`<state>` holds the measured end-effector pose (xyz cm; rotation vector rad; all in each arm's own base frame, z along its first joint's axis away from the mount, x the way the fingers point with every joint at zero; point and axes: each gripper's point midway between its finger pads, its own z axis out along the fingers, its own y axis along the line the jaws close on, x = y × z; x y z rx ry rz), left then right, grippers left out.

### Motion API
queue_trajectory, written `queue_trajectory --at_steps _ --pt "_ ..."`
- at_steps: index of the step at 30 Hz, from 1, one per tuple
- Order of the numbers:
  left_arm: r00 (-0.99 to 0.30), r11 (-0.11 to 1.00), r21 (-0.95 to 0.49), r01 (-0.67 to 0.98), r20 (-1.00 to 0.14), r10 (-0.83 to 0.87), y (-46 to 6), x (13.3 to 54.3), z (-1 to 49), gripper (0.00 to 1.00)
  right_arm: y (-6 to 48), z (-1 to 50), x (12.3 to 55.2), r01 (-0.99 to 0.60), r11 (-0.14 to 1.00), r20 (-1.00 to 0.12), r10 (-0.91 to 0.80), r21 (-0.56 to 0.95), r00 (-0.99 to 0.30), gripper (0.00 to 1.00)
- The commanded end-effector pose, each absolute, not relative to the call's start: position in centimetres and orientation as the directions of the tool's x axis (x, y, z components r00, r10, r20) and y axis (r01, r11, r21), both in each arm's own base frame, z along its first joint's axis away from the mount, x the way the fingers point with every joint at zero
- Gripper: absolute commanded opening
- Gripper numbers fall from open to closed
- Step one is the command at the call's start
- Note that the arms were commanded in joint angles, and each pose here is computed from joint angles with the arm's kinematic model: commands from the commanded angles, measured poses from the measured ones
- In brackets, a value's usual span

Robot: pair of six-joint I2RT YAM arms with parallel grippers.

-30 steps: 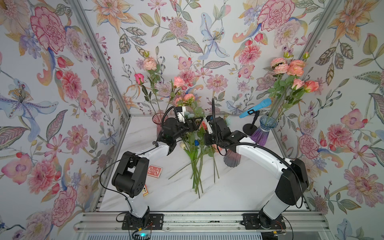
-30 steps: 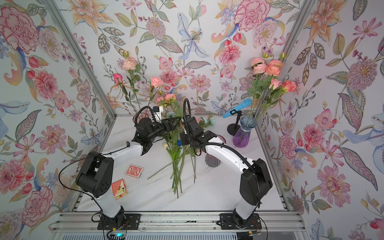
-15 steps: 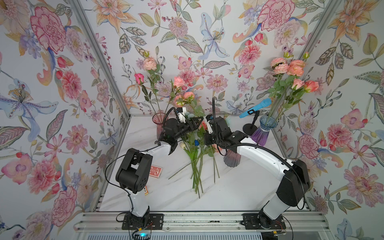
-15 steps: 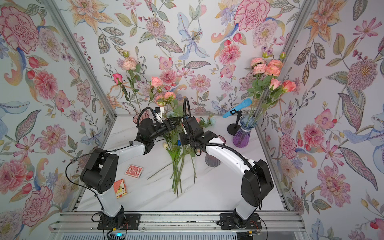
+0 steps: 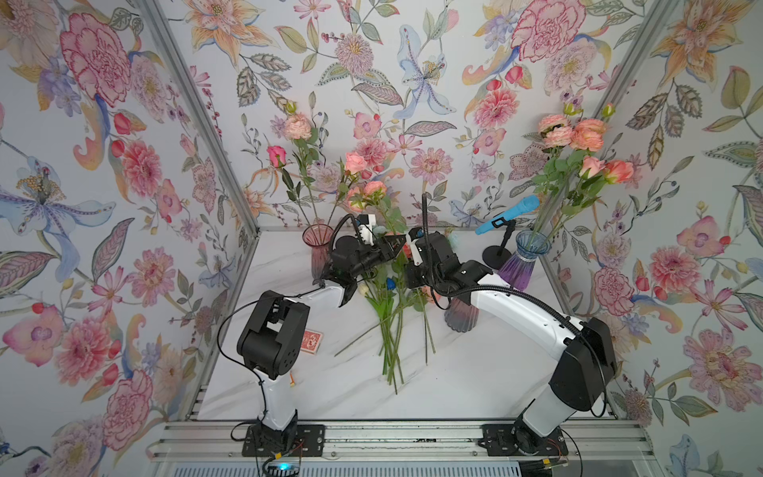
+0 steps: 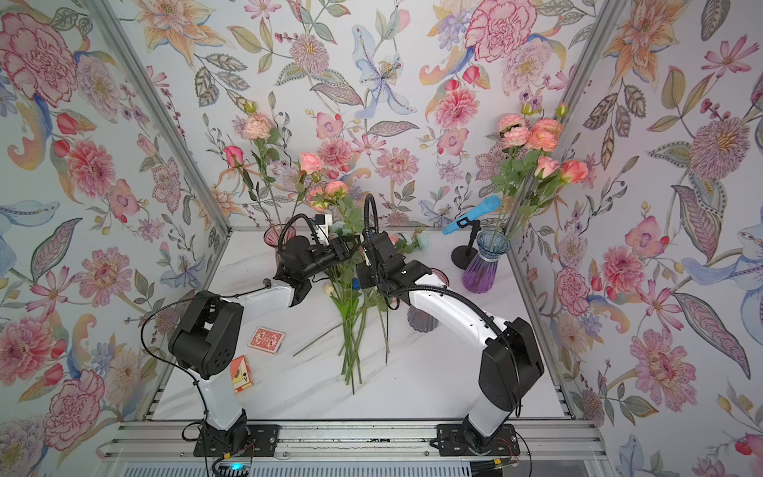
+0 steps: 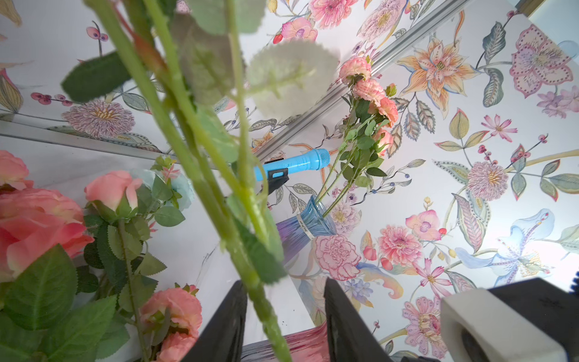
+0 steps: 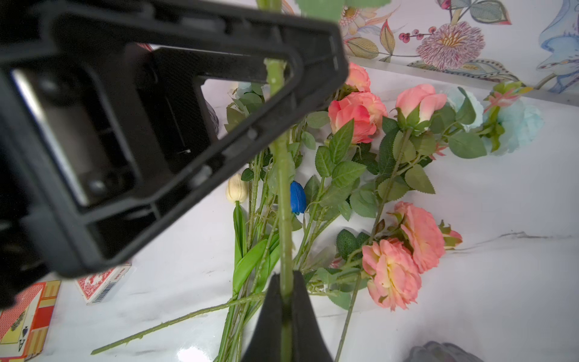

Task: Place the pink flowers into the vase
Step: Place the flower in the vase.

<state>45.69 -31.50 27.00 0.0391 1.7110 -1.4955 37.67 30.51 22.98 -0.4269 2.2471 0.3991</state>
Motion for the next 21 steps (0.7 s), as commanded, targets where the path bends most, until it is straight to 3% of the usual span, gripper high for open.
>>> queue_trajectory --at_steps 1,11,16,21 --pt "-0.632 0.244 -0.781 0.575 -0.614 -0.473 -32.5 45.4 28.7 0.36 30.5 24.7 37.8 -0.430 0.892 -0.795 -0.157 0.141 -0.586 0.00" --pt "-0.635 0.234 -0.763 0.602 -0.635 -0.439 -33.4 44.9 28.9 0.21 30.2 24.2 37.7 -0.416 0.899 -0.791 -0.156 0.134 -0.592 0.00" --pt "-0.632 0.252 -0.745 0.618 -0.661 -0.404 -34.0 44.6 28.7 0.04 29.9 24.2 37.7 -0.405 0.905 -0.792 -0.150 0.131 -0.592 0.00" --pt "-0.637 0.250 -0.740 0.625 -0.668 -0.385 -34.5 44.6 28.6 0.00 29.7 24.1 37.5 -0.398 0.908 -0.791 -0.145 0.133 -0.595 0.02"
